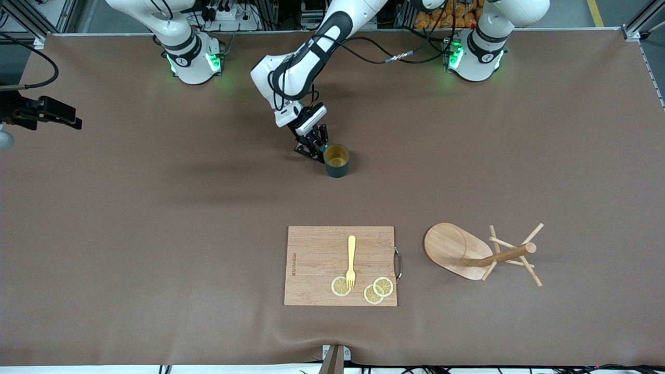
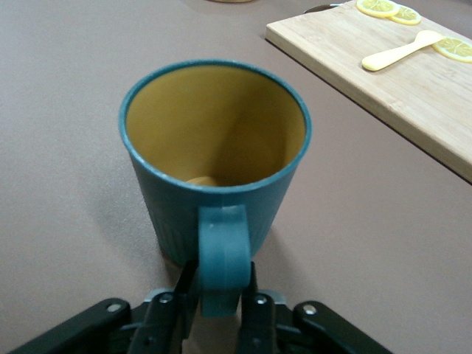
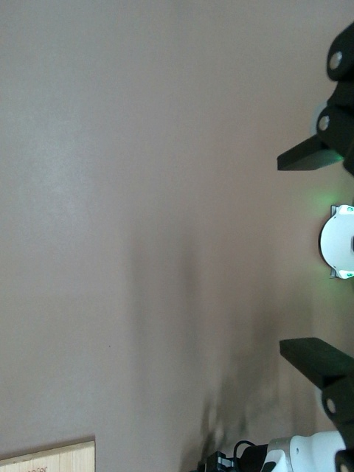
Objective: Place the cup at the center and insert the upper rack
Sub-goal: 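Lift the mug by its handle with the left gripper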
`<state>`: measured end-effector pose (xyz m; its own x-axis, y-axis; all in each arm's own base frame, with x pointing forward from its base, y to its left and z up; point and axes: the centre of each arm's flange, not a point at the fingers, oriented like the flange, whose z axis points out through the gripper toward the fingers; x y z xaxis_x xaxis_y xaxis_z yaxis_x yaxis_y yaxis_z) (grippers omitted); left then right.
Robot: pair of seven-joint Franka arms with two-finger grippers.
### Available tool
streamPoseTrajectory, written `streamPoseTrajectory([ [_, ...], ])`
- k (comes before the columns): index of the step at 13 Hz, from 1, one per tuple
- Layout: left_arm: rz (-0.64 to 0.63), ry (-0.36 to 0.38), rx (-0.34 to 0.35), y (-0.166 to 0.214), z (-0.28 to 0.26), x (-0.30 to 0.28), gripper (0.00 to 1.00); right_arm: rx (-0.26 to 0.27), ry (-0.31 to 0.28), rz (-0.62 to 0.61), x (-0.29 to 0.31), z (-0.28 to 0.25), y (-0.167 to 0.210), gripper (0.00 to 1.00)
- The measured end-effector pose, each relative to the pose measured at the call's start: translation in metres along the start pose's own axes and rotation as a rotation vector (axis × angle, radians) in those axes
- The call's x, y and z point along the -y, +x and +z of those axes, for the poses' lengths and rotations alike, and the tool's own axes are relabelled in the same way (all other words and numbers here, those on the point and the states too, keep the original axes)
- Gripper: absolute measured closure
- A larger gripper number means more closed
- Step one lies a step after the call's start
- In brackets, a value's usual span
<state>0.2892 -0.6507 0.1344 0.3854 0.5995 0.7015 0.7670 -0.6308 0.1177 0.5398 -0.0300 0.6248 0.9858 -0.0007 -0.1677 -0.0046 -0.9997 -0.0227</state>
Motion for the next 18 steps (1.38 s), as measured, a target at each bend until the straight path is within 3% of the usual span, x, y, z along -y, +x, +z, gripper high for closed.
streamPoseTrajectory([
  [1,-0.002,0.001,0.003,0.000,0.000,-0.001,0.79,0.000,0.000,0.000,0.000,0.000,0.000,0.00],
  [5,-0.019,0.010,0.020,0.005,0.000,-0.006,0.79,-0.004,0.000,-0.001,0.000,-0.001,0.000,0.00],
  [9,-0.070,0.008,0.054,0.030,-0.007,-0.027,0.79,-0.044,-0.002,-0.001,0.000,-0.004,0.004,0.00],
  [18,-0.276,0.031,0.306,0.165,-0.072,-0.090,0.79,-0.057,-0.003,-0.001,0.000,-0.006,0.005,0.00],
])
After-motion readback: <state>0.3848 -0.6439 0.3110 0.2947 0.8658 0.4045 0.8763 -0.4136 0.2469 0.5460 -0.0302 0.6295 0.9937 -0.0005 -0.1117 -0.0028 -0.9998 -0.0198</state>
